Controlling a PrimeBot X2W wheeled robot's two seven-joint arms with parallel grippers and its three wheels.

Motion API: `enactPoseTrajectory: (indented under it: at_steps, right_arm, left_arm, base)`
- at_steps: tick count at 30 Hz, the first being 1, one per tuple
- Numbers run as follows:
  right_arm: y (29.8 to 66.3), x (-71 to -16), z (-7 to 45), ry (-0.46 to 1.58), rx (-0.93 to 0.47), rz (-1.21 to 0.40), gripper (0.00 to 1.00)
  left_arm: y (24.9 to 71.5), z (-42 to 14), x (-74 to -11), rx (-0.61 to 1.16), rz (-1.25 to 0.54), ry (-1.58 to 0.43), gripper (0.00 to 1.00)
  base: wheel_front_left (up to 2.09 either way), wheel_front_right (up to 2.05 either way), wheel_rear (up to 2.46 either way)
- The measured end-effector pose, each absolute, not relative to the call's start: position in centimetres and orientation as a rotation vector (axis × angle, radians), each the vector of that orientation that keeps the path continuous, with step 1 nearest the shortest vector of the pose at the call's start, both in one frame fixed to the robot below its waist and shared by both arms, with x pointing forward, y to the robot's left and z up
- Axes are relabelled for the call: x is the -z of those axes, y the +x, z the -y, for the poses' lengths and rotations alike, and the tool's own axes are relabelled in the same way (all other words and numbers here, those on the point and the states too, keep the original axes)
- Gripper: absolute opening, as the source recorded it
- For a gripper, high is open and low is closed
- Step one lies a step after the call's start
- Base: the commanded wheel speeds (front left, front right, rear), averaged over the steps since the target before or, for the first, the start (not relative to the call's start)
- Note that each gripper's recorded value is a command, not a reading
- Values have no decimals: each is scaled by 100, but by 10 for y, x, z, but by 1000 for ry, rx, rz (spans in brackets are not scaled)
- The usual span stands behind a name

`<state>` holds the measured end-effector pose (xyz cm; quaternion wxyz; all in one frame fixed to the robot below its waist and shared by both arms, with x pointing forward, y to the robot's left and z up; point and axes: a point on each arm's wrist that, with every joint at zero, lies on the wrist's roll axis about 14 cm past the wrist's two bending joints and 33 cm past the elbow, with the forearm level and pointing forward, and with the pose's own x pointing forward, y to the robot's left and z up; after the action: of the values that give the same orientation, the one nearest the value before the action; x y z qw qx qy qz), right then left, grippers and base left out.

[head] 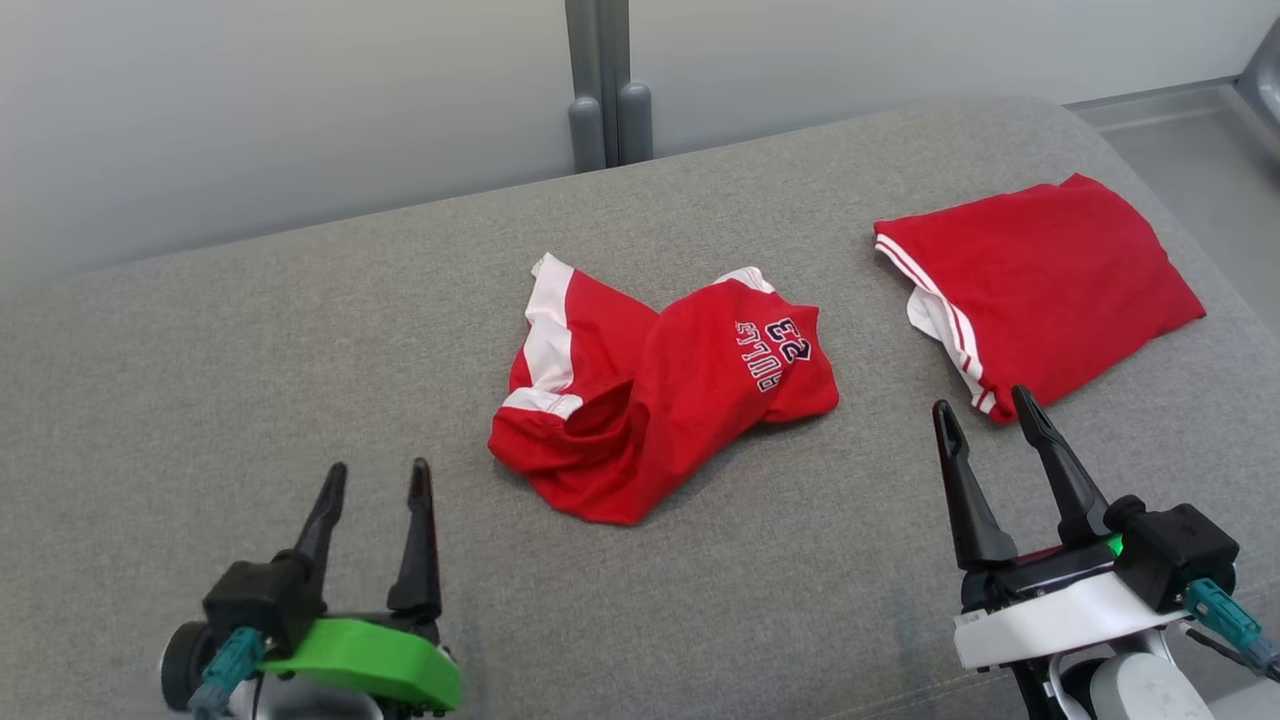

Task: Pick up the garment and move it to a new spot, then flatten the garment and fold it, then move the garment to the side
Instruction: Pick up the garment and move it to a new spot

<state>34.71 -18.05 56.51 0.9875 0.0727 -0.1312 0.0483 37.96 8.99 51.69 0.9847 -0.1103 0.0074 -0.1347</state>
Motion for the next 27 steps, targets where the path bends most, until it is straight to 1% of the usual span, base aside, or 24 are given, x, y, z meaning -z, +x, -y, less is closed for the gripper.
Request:
enactPoseTrajectory:
  at_steps: [4,9,16,23,27]
  right_arm:
    - [350,-562,180,148,-96,255,100]
    - [353,-561,180,151,-92,251,100]
    - [352,-560,189,148,-60,247,100]
    - [350,-560,197,148,-29,247,100]
    - [349,-558,202,148,-12,242,100]
  left_arm:
    - [392,-69,-517,333,-41,-238,100]
    - [404,-44,-494,411,-152,-198,100]
    - [410,-7,-473,481,-275,-219,100]
    - [413,17,-442,498,-425,-263,100]
    - [420,20,-431,487,-461,-275,100]
  base:
    - [0,0,0]
    - [0,0,0]
    - [0,0,0]
    - [0,0,0]
    - [0,0,0]
